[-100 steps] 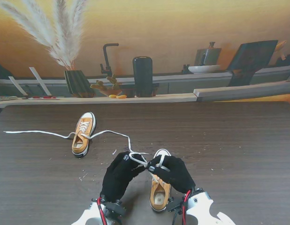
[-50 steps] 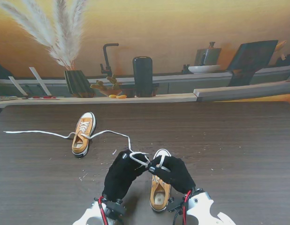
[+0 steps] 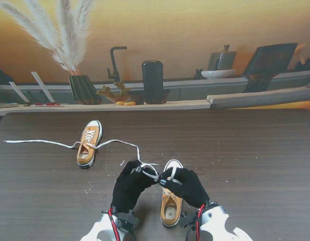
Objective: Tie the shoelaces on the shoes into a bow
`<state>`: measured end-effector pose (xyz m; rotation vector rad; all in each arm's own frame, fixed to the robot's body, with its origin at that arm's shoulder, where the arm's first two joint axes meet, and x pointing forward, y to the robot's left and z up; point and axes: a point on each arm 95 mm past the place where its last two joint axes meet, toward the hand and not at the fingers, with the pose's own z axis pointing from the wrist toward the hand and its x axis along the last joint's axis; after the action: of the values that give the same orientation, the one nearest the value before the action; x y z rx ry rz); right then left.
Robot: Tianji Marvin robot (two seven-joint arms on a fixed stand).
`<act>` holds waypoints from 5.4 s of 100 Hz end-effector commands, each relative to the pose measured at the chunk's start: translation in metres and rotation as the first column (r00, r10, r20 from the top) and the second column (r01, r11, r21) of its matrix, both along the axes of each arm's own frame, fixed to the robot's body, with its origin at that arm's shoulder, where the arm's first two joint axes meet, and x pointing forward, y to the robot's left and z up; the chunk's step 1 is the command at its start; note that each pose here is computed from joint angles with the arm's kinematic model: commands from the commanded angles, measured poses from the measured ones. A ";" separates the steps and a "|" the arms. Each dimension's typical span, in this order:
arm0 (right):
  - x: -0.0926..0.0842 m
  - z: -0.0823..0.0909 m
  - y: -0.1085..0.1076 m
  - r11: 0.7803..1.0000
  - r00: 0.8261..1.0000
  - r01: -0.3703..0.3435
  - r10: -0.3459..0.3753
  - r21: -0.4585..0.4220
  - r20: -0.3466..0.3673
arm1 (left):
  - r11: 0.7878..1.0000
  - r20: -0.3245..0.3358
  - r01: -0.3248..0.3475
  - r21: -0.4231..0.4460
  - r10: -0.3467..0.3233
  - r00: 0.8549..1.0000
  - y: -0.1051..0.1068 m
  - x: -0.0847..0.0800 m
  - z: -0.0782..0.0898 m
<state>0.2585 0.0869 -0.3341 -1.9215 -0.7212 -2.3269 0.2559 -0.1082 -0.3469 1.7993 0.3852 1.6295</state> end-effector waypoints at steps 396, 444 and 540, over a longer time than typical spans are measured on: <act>-0.005 -0.047 -0.095 0.848 0.896 0.381 -0.437 -0.368 -0.078 | 0.963 -0.067 -0.145 0.227 0.164 0.984 0.118 -0.014 -0.046; -0.007 -0.045 -0.106 0.803 0.891 0.391 -0.452 -0.450 -0.033 | 0.969 -0.047 -0.115 0.219 0.128 0.991 0.115 -0.017 -0.044; -0.016 -0.046 -0.125 0.654 0.828 0.451 -0.561 -0.607 0.010 | 0.922 -0.054 -0.185 0.341 0.216 0.975 0.119 -0.026 -0.032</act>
<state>0.2452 -0.0377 -0.3784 -2.8975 -1.0883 -2.3641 0.2302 0.0126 -0.3815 2.1560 0.3746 1.8449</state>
